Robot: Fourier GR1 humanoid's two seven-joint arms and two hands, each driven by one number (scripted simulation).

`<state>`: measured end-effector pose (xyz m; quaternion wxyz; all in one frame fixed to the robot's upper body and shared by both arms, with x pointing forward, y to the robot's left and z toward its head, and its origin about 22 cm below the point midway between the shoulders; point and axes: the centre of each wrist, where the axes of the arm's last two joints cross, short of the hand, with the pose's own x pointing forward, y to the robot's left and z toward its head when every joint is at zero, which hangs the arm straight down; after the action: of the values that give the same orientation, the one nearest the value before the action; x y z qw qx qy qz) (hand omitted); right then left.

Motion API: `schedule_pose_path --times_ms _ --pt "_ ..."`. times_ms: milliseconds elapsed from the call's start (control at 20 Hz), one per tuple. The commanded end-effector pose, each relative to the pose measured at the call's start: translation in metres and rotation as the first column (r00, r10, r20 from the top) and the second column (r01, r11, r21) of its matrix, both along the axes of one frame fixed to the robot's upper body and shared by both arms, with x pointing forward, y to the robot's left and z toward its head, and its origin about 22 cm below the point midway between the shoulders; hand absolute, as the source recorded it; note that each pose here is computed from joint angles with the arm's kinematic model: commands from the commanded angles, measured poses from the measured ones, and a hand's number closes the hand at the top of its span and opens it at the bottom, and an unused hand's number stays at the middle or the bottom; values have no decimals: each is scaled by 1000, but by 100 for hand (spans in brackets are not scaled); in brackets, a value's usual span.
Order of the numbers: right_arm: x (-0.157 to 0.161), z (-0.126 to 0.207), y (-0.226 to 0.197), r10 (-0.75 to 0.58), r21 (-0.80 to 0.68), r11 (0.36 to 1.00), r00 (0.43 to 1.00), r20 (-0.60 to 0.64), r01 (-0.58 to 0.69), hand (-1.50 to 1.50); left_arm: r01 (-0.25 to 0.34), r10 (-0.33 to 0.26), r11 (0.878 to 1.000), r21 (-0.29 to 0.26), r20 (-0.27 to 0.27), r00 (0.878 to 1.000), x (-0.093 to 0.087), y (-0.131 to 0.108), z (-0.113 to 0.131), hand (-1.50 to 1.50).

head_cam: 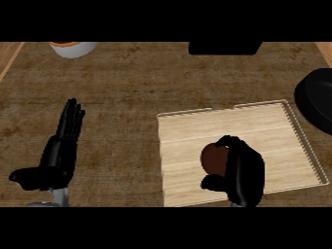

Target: Pick the cupcake from the tray and place it in the pot

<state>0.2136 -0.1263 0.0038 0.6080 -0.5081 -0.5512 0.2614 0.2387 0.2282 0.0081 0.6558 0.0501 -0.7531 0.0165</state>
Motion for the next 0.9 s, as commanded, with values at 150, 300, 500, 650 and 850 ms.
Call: schedule_pose_path --times_ms 150,300,500,650,850 --pt "0 -11 13 8 -77 997 999 51 -4 150 11 -11 1000 -3 2 1000 3 3 2 0" --pt "39 11 -16 217 -95 968 965 -146 -232 150 28 -28 1000 -4 -1 1000 12 -3 8 0" --pt "69 35 -37 388 -85 896 862 -327 -436 150 48 -48 999 7 -2 999 16 -12 3 0" --pt "100 59 -58 435 -98 876 862 -260 -471 150 24 -24 1000 0 -5 1000 11 -8 1 0" --pt "100 96 -34 439 -138 882 892 -108 -451 150 13 -13 1000 -4 -17 1000 -7 -12 -1 0"
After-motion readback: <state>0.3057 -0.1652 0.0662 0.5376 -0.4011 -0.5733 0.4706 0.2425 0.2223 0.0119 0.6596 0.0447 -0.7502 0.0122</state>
